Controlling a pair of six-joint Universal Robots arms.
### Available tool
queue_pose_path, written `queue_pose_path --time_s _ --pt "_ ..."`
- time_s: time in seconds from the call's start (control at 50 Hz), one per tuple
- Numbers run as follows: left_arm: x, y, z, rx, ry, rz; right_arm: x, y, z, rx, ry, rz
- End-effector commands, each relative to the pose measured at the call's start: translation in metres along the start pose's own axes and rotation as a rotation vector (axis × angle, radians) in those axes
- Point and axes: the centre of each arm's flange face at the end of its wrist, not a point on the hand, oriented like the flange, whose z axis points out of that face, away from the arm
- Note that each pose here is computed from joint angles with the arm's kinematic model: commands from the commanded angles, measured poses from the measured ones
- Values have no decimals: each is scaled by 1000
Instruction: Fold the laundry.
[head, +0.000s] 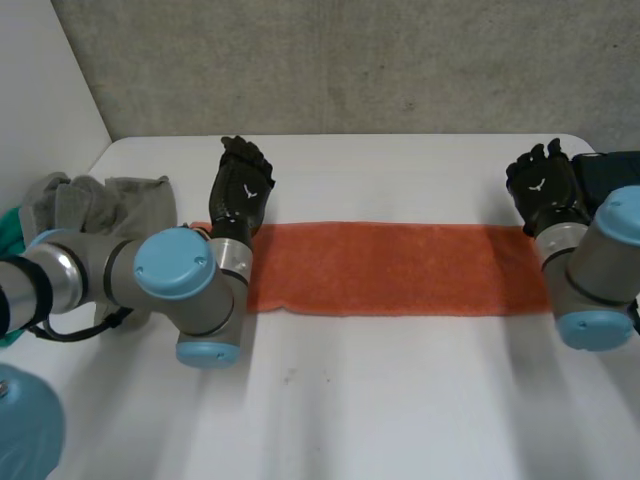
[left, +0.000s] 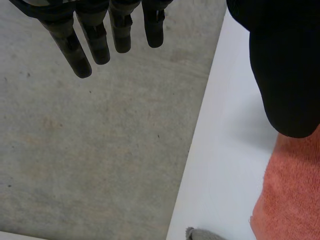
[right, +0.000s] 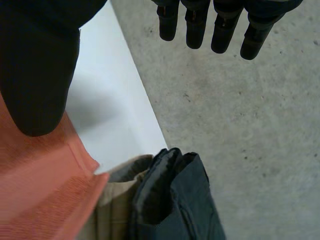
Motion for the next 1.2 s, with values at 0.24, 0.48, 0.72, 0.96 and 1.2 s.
queue_pose_path --time_s 0.24,0.48,0.72,0.96,1.2 --pt "-31 -12 -70 -34 78 -171 46 43 -67 -313 -345 405" --pt "-33 -16 -70 -24 73 -206 26 80 -47 -318 -277 307" --pt "-56 -27 -76 0 34 -223 72 105 -50 -456 -125 144" --pt "-78 -30 -86 5 2 -226 73 51 -40 -335 -45 -73" --pt "-121 -21 -87 -23 -94 -314 -55 -156 -90 576 -185 -27"
